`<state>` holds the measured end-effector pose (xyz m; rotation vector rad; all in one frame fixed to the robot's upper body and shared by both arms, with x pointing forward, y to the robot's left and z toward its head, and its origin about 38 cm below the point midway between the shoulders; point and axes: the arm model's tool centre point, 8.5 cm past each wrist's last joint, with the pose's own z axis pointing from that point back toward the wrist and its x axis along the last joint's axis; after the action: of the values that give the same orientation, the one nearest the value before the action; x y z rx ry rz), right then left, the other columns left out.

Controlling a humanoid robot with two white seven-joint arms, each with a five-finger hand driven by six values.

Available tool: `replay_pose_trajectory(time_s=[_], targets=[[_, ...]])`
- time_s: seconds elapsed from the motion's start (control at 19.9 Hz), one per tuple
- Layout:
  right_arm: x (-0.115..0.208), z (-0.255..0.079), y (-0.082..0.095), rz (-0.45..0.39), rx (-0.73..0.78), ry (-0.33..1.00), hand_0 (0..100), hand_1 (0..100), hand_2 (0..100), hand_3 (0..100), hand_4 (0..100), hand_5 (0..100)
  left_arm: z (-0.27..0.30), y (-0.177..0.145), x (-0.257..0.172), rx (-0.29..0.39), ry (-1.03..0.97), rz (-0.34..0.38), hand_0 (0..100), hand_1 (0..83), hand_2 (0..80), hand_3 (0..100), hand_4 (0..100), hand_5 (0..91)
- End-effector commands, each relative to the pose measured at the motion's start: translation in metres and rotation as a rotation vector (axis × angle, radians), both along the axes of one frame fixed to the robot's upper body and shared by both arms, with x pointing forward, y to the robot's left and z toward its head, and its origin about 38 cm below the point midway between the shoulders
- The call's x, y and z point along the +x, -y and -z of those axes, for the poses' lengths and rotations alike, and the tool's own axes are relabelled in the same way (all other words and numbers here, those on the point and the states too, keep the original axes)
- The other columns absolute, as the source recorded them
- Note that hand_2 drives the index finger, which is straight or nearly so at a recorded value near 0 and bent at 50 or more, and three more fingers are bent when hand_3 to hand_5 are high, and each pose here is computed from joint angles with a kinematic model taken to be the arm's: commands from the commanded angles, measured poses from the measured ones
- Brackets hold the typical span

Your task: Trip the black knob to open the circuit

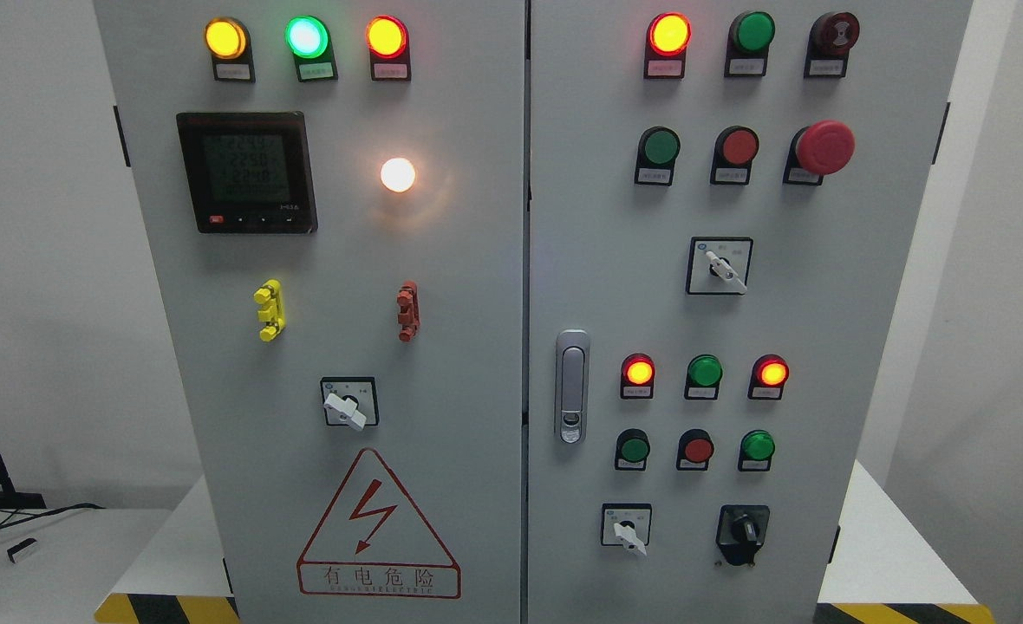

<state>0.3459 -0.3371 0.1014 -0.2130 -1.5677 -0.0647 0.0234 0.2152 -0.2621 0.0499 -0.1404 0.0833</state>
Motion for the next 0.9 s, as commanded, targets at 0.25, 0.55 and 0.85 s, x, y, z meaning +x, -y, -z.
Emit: replay_pose_trajectory(time_s=[0.25, 0.55, 0.85], targets=[[0.025, -0.023, -0.011, -0.007, -0.013, 0.033, 42, 82, 44, 100, 99, 93, 0.0, 0.001, 0.0, -0.001, 0.0, 0.031, 12, 38.9, 0.0, 0, 0, 0.0], [0.042, -0.037, -0.018, -0.008, 0.002, 0.046, 41, 81, 46, 100, 99, 93, 0.0, 0.001, 0.0, -0.001, 0.0, 0.031, 12, 38.9, 0.0, 0, 0, 0.0], [0.063, -0.046, -0.027, -0.008, 0.017, 0.045, 41, 81, 46, 100, 99, 93, 0.0, 0.0, 0.0, 0.001, 0.0, 0.031, 12, 38.9, 0.0, 0, 0, 0.0]])
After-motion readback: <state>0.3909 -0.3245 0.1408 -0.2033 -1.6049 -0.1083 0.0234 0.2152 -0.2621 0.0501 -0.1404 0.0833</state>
